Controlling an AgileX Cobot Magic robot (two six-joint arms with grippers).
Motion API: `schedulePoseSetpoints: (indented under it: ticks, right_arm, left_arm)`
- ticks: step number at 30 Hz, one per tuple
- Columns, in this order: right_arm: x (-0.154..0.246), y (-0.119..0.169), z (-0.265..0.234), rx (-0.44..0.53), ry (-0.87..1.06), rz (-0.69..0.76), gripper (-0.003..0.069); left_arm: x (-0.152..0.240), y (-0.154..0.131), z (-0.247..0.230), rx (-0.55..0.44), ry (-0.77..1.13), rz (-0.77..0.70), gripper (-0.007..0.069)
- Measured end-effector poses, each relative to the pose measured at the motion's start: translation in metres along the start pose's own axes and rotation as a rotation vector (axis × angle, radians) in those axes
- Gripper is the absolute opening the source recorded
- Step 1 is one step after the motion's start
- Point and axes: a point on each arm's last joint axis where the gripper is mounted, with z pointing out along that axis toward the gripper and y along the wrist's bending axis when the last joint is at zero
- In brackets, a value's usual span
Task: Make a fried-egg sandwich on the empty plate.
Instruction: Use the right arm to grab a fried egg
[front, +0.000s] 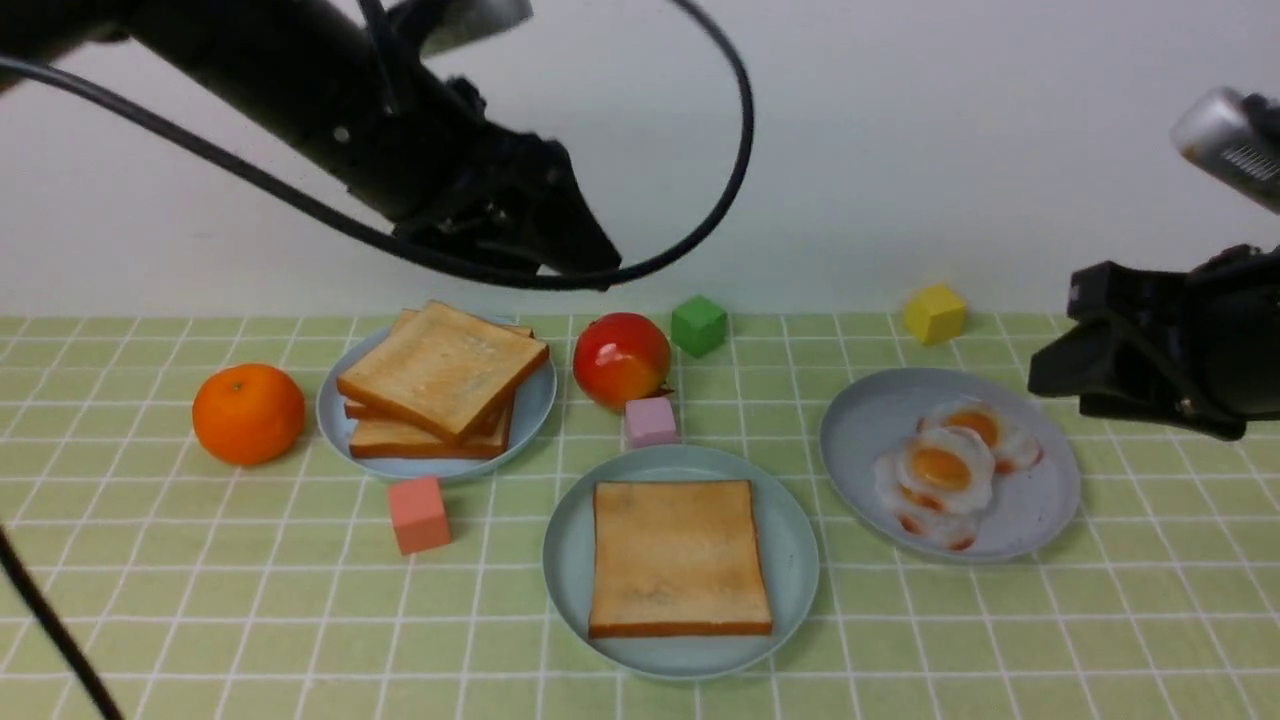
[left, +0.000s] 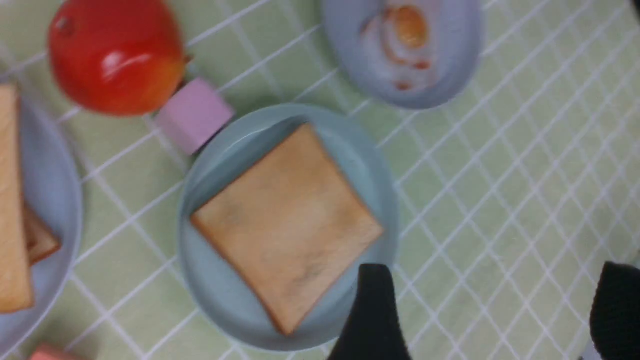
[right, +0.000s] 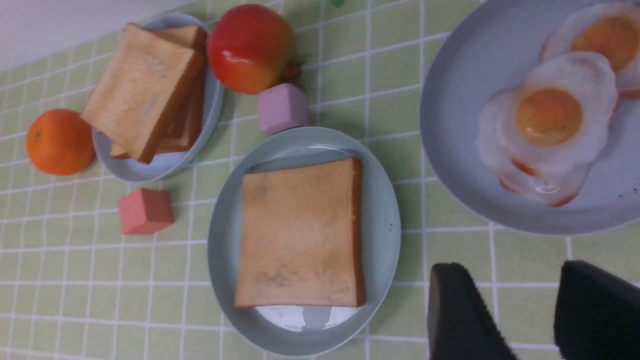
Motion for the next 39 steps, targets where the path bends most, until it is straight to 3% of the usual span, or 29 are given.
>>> schedulePoseSetpoints:
  ticks: [3,5,7,9,10,13,15,26,39]
  right_arm:
    - [-0.01,-0.036,0.031,0.066,0.055,0.134,0.0316]
    - [-0.012,-0.046,0.038,0.071,0.062,0.184,0.0318]
    - [-0.017,-0.07,0.057,0.079,0.073,0.251,0.0318]
    - [-0.019,-0.082,0.071,0.072,0.082,0.26,0.0318]
    - [-0.018,-0.084,0.074,0.07,0.086,0.268,0.0318]
    - [-0.016,-0.096,0.098,0.046,0.108,0.286,0.0324]
    - [-0.014,-0.1,0.108,0.03,0.115,0.311,0.0332]
    - [-0.015,-0.106,0.131,-0.049,0.08,0.313,0.0367]
    - [-0.008,-0.127,0.157,0.014,0.069,0.332,0.0358]
  left_arm:
    - [0.012,-0.055,-0.011,0.055,0.009,0.123,0.0465]
    - [0.02,-0.072,-0.009,0.059,0.036,0.168,0.0437]
    - [0.041,-0.099,0.005,0.049,0.095,0.247,0.0335]
    - [0.053,-0.108,0.018,0.034,0.103,0.276,0.0242]
    - [0.055,-0.109,0.02,0.033,0.102,0.277,0.0232]
    - [0.061,-0.107,0.036,0.022,0.061,0.25,0.0059]
    - [0.061,-0.102,0.043,0.006,0.029,0.232,-0.0014]
    - [0.065,-0.096,0.06,0.02,0.076,0.193,-0.0013]
    - [0.069,-0.1,0.059,0.063,0.12,0.171,-0.0013]
